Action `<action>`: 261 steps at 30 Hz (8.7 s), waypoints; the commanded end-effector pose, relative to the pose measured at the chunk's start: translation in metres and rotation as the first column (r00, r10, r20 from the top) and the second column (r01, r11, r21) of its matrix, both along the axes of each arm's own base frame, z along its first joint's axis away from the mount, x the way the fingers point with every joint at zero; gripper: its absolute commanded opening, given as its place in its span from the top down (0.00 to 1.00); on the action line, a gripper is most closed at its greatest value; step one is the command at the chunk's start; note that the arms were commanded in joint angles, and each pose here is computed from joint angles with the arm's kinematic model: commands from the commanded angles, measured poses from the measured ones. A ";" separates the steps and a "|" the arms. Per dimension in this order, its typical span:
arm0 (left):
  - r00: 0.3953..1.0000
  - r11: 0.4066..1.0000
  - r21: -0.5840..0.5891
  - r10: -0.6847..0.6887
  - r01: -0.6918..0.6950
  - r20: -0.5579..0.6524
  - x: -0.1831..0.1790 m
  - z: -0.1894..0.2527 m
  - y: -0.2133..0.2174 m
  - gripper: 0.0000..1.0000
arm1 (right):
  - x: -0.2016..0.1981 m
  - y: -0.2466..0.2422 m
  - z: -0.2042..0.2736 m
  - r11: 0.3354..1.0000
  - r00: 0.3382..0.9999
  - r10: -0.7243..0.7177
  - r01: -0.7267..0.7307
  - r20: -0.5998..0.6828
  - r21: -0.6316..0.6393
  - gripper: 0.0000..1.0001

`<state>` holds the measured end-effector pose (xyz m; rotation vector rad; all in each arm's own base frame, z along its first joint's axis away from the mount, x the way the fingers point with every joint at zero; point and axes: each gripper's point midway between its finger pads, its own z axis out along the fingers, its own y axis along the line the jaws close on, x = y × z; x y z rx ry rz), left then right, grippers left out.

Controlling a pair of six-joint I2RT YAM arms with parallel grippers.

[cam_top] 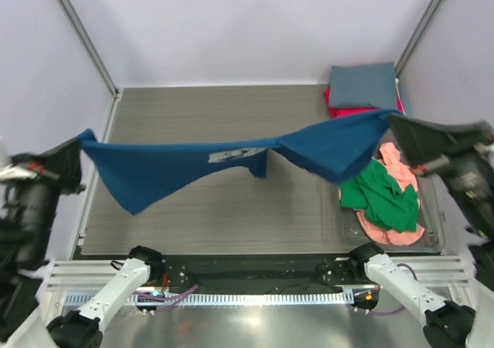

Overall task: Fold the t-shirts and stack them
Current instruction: Flatten the tshirt out, then fold the tshirt

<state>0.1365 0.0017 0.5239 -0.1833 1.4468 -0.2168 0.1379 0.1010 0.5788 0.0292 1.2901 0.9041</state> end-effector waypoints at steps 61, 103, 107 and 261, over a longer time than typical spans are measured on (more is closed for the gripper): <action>0.650 1.000 -0.023 -0.013 -0.007 -0.760 0.109 -0.335 -0.036 0.17 | 0.434 0.140 -0.474 0.920 0.591 -0.113 -0.241 -0.799 -0.309 0.30; 0.701 0.992 -0.057 0.037 -0.110 -0.712 0.125 -0.334 -0.030 0.14 | 0.437 0.130 -0.364 0.964 0.843 0.023 -0.162 -0.537 -0.212 0.00; 0.681 0.985 -0.119 -0.003 -0.125 -0.732 0.153 -0.346 -0.043 0.14 | 0.406 0.109 -0.377 0.955 0.819 -0.052 -0.126 -0.572 -0.267 0.00; 0.486 0.672 -0.238 0.206 -0.701 -0.850 0.139 -0.494 0.045 0.96 | -0.005 0.095 -0.560 0.919 0.272 -0.223 -0.260 -0.936 -0.295 0.07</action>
